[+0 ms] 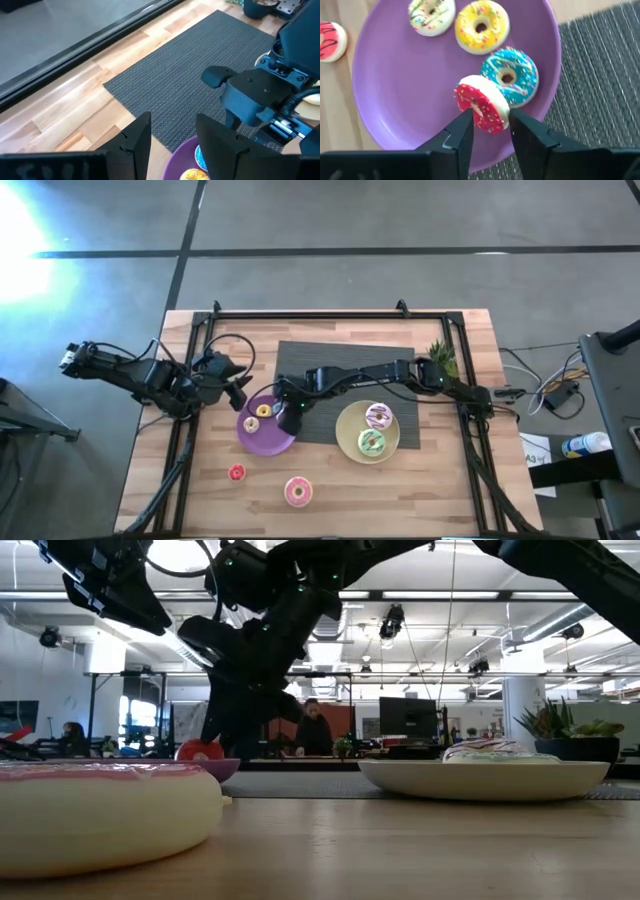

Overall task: Pick & Place donuts
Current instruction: Put the small red donut on the purple plate

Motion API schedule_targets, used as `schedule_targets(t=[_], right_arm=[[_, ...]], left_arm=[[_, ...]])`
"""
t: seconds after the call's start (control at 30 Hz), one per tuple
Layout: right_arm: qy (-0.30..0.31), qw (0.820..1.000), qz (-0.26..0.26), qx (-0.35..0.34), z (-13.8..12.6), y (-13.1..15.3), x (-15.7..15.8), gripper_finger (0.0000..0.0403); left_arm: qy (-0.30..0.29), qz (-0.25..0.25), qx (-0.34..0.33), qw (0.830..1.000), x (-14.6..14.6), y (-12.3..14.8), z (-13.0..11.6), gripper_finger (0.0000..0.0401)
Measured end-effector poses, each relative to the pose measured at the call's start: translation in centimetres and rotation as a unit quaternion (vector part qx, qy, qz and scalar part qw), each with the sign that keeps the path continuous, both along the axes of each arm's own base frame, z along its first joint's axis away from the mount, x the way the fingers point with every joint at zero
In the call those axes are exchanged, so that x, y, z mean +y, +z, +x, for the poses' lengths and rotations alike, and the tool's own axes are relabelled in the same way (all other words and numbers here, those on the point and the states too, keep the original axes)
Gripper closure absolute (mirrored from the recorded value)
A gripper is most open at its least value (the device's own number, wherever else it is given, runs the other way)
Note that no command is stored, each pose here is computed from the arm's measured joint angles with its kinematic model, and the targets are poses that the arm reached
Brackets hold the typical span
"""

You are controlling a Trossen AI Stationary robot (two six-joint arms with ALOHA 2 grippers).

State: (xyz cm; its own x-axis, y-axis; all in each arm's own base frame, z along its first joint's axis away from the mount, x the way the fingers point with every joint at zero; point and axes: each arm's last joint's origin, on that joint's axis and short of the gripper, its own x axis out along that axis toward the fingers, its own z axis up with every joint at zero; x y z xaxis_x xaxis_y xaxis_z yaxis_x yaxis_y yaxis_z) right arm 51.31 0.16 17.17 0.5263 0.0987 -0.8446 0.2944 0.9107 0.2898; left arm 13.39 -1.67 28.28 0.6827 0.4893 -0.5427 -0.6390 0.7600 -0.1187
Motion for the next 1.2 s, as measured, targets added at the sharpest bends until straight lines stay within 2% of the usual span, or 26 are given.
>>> schedule_targets(t=[0.23, 0.43, 0.57, 0.83, 1.03, 1.13, 1.2], right_arm=[[0.015, 1.0, -0.001, -0.005, 0.0, -0.2, 0.0, 0.0315], [0.002, 0.997, 0.08, 0.02, -0.4, -1.2, 0.4, 0.0351], [-0.008, 0.995, 0.099, 0.027, -0.5, -1.4, 0.5, 0.0369], [-0.011, 0.996, 0.089, 0.021, -0.4, -1.0, 0.4, 0.0392], [-0.004, 0.997, 0.072, -0.013, 0.3, 0.9, 0.3, 0.0394], [0.017, 0.992, 0.124, -0.022, 0.5, 1.8, 0.2, 0.0394], [0.02, 0.986, 0.164, -0.002, 0.3, 1.7, 0.2, 0.0394]], left_arm=[[0.002, -0.002, -0.002, 1.0, 0.0, 0.0, 0.0, 0.027], [0.002, -0.003, -0.002, 1.0, 0.0, 0.0, 0.0, 0.027], [0.002, -0.003, -0.002, 1.0, 0.0, 0.0, 0.0, 0.027], [0.005, -0.007, -0.005, 1.0, 0.0, 0.0, 0.0, 0.027], [0.01, -0.009, 0.002, 1.0, 0.0, -0.2, -0.1, 0.027], [0.016, -0.014, 0.006, 1.0, 0.1, -0.3, -0.3, 0.027], [0.018, -0.014, 0.011, 1.0, 0.1, -0.4, -0.3, 0.027]])
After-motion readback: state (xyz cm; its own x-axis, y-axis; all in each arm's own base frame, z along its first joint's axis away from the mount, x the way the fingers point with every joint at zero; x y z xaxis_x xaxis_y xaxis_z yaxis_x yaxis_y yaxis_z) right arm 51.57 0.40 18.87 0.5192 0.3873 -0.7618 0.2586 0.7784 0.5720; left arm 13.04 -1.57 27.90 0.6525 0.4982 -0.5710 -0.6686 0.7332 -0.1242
